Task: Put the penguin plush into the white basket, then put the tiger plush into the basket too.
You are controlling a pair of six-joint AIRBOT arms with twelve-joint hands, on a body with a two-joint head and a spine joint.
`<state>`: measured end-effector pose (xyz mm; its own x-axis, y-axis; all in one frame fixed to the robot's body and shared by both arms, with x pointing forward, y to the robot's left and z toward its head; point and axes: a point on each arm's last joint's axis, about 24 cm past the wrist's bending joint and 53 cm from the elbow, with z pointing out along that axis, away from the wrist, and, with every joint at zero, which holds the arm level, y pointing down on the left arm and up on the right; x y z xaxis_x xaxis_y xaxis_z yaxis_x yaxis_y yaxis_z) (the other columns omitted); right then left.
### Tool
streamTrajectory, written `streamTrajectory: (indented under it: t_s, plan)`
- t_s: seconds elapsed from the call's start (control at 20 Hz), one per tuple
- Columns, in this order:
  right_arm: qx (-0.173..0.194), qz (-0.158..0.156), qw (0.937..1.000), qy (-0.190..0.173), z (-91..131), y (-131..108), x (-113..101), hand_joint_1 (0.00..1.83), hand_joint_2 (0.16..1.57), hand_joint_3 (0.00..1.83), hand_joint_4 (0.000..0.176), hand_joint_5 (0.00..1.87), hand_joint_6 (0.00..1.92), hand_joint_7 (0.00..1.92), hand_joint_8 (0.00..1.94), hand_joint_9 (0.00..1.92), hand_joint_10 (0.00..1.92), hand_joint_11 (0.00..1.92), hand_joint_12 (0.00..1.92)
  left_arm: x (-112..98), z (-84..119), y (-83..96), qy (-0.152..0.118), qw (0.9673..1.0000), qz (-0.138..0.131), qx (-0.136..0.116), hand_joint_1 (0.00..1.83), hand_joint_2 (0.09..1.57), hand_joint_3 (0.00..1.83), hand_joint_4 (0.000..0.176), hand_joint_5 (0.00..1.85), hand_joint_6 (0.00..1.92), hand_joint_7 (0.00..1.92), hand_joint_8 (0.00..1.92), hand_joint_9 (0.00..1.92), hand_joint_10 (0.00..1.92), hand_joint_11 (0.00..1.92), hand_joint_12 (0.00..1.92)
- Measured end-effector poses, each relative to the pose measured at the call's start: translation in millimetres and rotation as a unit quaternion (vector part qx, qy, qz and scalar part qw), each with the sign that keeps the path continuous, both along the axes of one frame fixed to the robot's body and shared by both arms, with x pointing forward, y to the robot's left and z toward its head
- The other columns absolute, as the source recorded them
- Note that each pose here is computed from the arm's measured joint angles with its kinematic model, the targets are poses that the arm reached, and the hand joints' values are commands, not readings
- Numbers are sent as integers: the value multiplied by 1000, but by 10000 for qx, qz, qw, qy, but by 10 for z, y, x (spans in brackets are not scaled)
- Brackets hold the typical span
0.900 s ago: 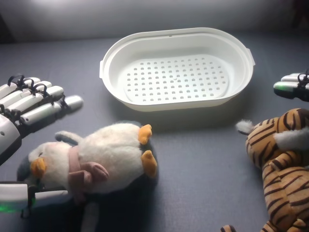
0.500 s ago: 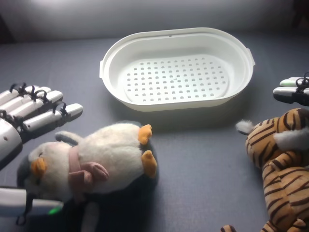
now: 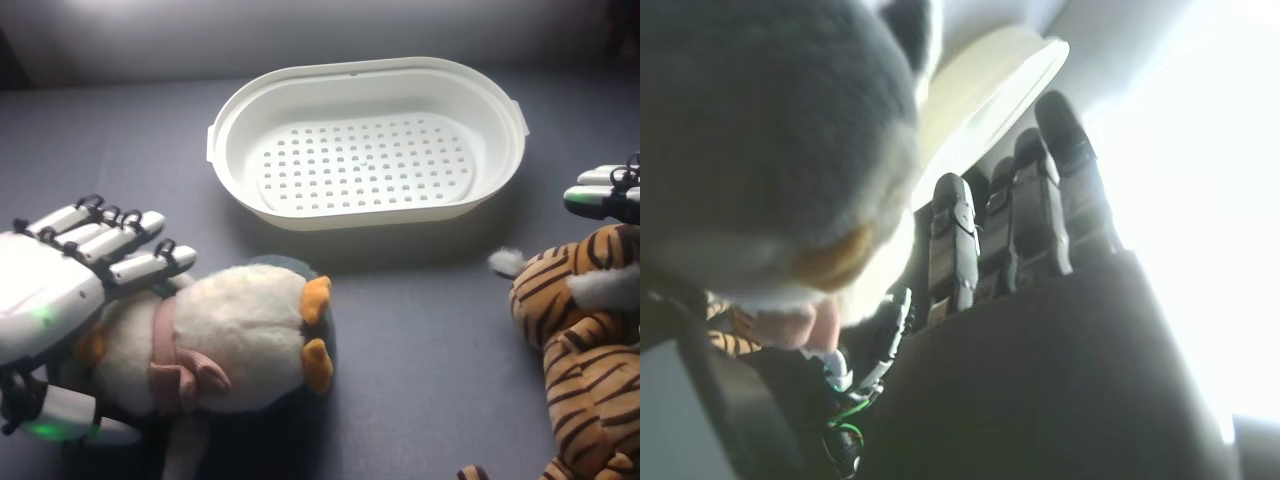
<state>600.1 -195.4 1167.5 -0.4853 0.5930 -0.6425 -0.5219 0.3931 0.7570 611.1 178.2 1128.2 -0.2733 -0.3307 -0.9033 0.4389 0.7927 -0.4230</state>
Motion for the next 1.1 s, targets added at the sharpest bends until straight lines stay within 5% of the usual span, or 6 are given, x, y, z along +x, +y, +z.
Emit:
streamTrajectory:
  t_s: [0.15,0.3,0.55,0.95,1.05,1.1]
  plan:
    - [15,-11,10000,12,1,-4,4,522,1188,4,29,273,3,225,1,254,2,222,295,-7,-49,-26,74,10000,-29,57,1195,1009,4,0,984,484,1158,511,935,140,431,1128]
    - [32,-2,10000,32,0,-3,2,495,1199,0,25,278,1,230,0,296,1,294,265,20,54,3,29,9996,40,-283,1287,1051,0,0,1151,447,1153,925,842,1065,540,1714]
    - [41,-1,10000,41,-1,-2,3,453,1210,2,17,288,3,246,5,306,2,331,180,-24,382,36,-286,9973,-151,-656,1267,1121,2,0,1060,552,939,1320,800,1394,603,1853]
    - [22,-20,10000,33,-12,-19,25,458,1224,4,15,301,2,260,3,304,0,332,148,322,1493,260,-1876,9707,95,-1498,1398,1040,1,0,1015,793,1240,436,1101,1001,939,1108]
    - [0,-31,10000,44,-23,-28,36,485,1227,4,16,304,2,257,1,294,0,329,141,615,1581,223,-1907,9695,252,-1520,1301,1017,4,0,1091,743,1354,337,1226,566,1030,1131]
    - [9,-28,10000,44,-24,-29,39,488,1228,3,9,309,4,261,2,298,2,336,142,779,1571,186,-1785,9720,321,-1496,1381,1021,3,0,1077,690,1342,237,1154,882,1018,1132]
